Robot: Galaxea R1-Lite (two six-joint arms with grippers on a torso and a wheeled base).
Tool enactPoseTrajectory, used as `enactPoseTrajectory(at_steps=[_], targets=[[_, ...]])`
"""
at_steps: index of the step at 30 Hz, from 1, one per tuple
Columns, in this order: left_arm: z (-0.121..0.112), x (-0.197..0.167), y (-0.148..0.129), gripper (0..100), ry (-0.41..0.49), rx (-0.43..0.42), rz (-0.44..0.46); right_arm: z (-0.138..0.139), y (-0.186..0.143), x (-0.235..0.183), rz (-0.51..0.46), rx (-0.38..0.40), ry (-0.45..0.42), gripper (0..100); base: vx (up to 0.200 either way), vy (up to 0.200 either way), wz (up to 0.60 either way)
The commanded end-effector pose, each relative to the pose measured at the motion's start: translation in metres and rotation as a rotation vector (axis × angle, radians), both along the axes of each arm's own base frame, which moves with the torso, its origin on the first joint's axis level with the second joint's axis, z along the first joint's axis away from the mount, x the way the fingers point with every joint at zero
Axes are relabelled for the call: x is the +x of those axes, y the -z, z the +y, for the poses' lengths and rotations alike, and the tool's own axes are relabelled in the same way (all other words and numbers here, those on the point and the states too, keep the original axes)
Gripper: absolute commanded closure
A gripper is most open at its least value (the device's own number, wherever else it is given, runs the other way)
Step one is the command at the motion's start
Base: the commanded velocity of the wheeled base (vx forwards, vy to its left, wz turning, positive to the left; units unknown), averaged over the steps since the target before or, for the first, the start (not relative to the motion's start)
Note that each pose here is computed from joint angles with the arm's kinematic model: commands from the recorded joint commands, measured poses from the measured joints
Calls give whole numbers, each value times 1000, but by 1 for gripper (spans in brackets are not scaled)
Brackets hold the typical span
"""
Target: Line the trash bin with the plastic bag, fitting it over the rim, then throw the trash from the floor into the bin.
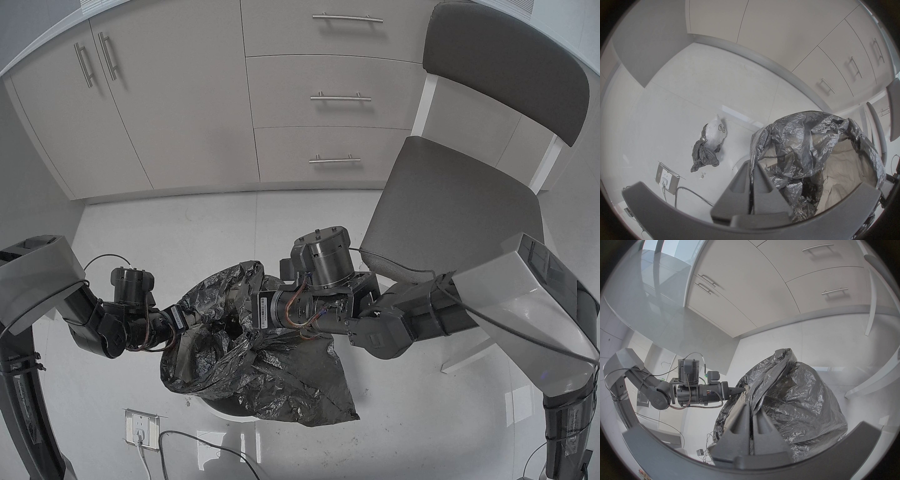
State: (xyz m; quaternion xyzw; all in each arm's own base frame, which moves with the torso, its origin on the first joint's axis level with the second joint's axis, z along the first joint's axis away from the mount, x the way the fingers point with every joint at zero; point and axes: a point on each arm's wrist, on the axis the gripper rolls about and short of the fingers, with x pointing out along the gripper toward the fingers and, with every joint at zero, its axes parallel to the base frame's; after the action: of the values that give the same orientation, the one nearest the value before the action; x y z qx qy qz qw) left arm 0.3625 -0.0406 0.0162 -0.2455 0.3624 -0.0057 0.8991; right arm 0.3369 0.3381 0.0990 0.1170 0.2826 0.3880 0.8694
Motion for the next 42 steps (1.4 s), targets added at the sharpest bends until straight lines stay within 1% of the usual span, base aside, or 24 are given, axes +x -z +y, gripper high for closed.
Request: enactPoseTrajectory(at_steps=[1,3,6,12,15,21,24,27,29,34,42], targets=[[-1,0,17,100,1,4,39,3,9,1,-1,-21,-2,100,0,0,0],[-2,2,24,100,2,6,52,3,13,3,-21,-49,15,100,0,0,0],[-1,2,30,100,0,6,68,4,18,4,-18,-72,30,100,0,0,0],[0,5,34,100,-2,5,73,8,24,5,-14,-96,47,100,0,0,0],[0,6,34,100,-2,5,71,10,28,5,-12,-106,41,100,0,0,0],[0,7,44,100,-2,10,91,10,36,4,-15,-136,29,100,0,0,0],[0,8,43,100,-8,12,87,11,36,5,-17,-134,29,100,0,0,0],[1,11,45,100,-42,42,83,11,36,5,-15,-136,29,100,0,0,0],[1,12,49,100,-46,50,89,11,37,5,-15,-136,29,100,0,0,0],[1,12,49,100,-35,60,84,10,38,5,-12,-144,30,100,0,0,0],[-2,18,41,100,-28,48,64,8,36,7,-11,-145,36,100,0,0,0]])
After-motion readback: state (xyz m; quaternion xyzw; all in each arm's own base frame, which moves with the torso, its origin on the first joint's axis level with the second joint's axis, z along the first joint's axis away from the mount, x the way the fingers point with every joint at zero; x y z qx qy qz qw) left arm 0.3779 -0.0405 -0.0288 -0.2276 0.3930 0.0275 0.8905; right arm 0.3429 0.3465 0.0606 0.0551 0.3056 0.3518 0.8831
